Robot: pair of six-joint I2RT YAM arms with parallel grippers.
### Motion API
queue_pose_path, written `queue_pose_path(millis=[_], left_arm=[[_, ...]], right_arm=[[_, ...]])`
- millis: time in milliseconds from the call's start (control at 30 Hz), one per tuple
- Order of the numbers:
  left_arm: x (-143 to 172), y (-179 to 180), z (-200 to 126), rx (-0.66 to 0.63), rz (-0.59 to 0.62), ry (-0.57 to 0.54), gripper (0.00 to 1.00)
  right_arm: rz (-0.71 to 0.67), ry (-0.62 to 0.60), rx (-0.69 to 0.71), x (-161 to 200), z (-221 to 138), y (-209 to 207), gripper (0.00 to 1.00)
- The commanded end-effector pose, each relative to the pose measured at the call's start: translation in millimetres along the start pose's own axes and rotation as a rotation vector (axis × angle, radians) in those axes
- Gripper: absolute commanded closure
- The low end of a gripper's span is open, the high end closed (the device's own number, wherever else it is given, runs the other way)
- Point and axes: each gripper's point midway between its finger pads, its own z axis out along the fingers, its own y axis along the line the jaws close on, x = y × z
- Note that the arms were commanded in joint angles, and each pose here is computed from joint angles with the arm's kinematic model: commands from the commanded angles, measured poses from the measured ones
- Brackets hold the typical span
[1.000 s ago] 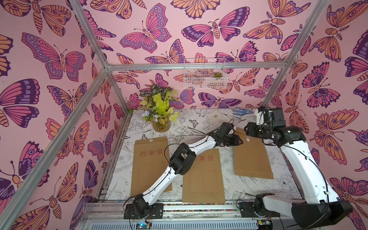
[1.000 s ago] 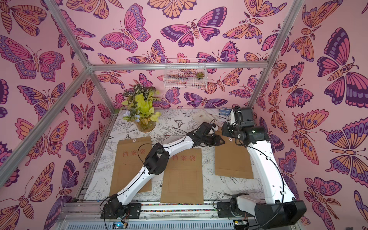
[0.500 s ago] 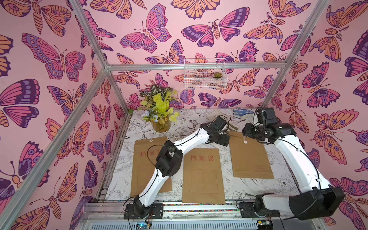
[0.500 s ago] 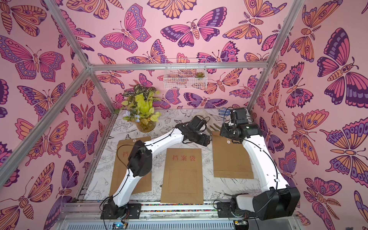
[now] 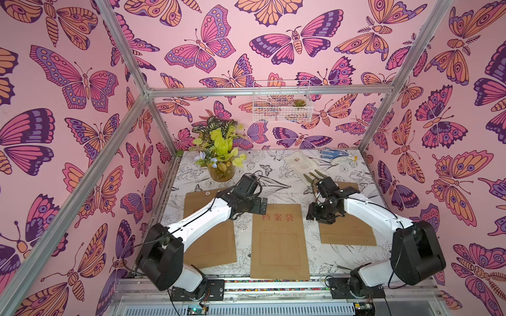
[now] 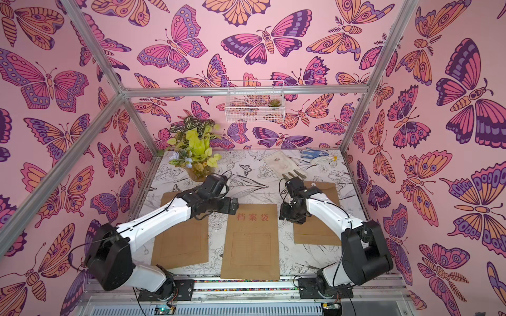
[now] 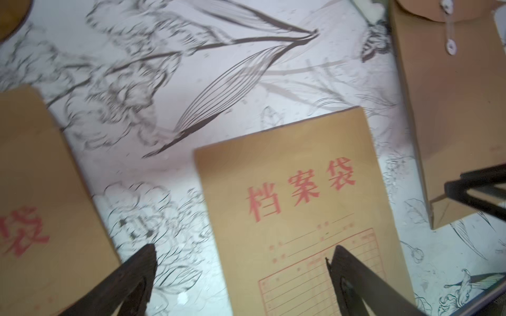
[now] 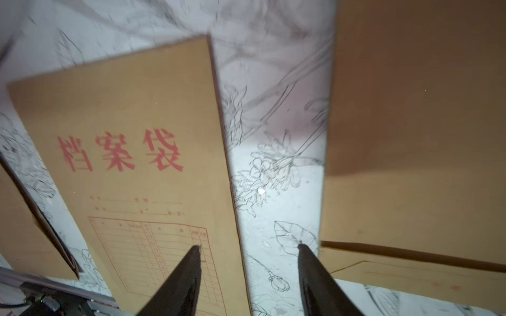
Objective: Close the mouth of the file bag
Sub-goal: Pick up the file bag from the center of the board.
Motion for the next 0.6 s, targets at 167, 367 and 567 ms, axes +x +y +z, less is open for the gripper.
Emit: queue_pose_path(millis=[167,367,567], left_arm=[[65,-16,18,0.181,-0.097,0.203,0.19],[108,-20,35,0.177,-0.098,0.332,0.27],[131,-18,55,0.179,-0.124,0.406,0.32]], right_arm=[[0.033,0.073,-0.036,13,24,12,0.39],[0.045,0.127,-0.036,32,30,2,0.37],[0.086,0.160,-0.084,37,46,1,0.36]])
